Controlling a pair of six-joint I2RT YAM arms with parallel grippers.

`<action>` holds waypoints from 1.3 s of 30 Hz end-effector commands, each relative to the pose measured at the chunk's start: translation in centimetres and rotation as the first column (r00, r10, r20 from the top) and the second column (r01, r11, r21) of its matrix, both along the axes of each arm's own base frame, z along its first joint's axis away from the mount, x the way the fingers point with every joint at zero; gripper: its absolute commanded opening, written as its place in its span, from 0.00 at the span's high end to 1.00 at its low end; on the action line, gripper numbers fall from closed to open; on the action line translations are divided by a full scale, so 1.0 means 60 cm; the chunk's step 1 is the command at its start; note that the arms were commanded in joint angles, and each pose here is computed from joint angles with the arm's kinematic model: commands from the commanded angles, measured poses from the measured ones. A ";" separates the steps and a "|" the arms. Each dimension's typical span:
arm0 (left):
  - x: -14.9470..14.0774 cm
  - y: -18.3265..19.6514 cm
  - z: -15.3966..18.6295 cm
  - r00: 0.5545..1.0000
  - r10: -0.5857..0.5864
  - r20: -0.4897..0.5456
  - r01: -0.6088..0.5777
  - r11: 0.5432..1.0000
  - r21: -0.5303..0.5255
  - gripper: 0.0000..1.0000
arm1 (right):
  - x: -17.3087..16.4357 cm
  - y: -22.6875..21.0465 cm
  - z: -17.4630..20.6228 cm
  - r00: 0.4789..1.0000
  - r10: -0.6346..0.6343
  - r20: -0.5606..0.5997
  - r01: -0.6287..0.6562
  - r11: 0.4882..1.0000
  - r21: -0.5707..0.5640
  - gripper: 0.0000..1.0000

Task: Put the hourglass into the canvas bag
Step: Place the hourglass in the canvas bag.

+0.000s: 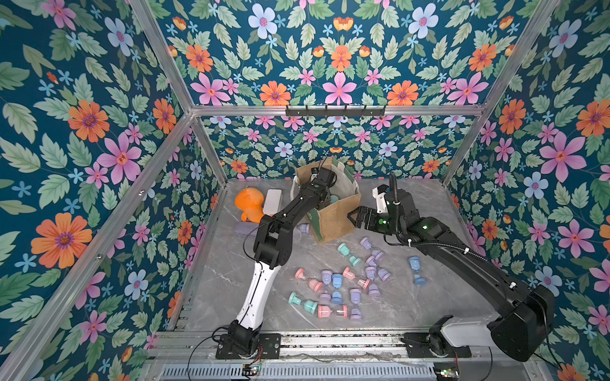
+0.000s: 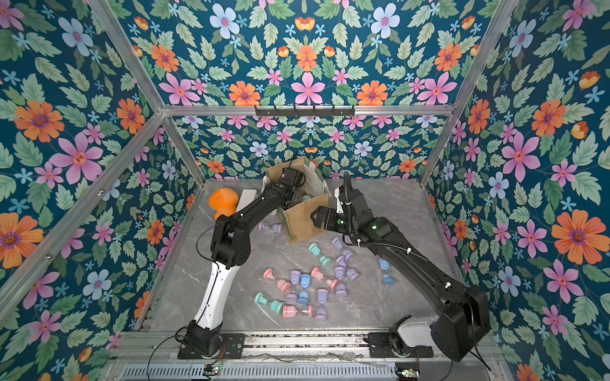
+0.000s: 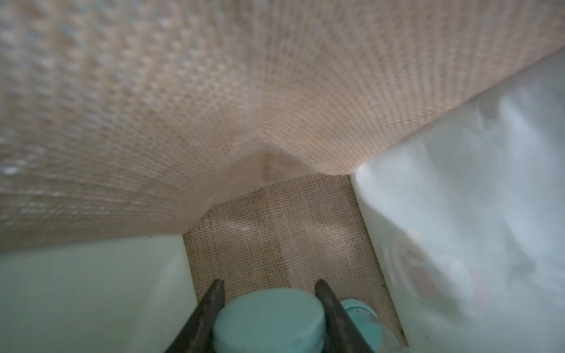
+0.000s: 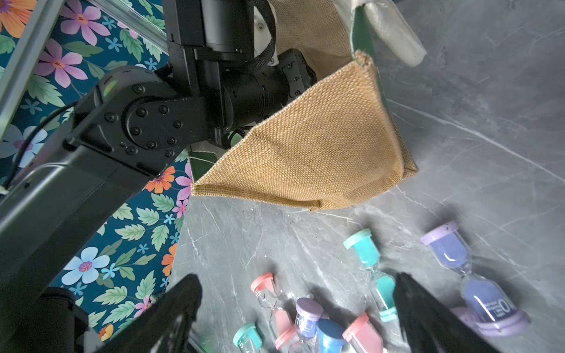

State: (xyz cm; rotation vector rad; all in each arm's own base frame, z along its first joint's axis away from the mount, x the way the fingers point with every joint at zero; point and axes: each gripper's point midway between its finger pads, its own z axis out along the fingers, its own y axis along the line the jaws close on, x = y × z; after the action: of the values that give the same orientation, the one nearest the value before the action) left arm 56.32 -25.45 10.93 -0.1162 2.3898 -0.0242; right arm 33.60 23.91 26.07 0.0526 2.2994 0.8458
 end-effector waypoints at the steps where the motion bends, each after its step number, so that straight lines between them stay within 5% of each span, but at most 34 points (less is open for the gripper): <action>1: 0.003 -0.007 0.020 1.000 -0.009 0.021 0.010 1.000 -0.026 0.57 | -0.001 -0.004 0.007 1.000 -0.003 0.014 0.003 1.000 0.000 0.01; 21: -0.007 -0.016 0.091 0.998 -0.027 0.049 0.032 0.995 -0.092 0.48 | -0.029 -0.024 0.029 1.000 -0.016 0.018 0.016 1.000 0.019 0.01; 32: -0.050 -0.003 0.282 0.979 -0.045 0.201 0.085 0.977 -0.195 0.39 | -0.051 -0.056 0.017 1.000 -0.021 0.019 0.023 0.996 -0.087 0.01; 39: -0.128 0.038 0.400 0.950 -0.027 0.310 0.113 0.958 -0.264 0.38 | -0.071 -0.064 0.013 0.997 0.057 0.045 -0.049 0.986 -0.160 0.01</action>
State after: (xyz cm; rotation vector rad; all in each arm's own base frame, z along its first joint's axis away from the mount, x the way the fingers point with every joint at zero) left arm 49.82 -23.82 32.83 -0.1299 2.1181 -0.3514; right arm 30.01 20.34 27.23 -0.0212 2.3120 0.7162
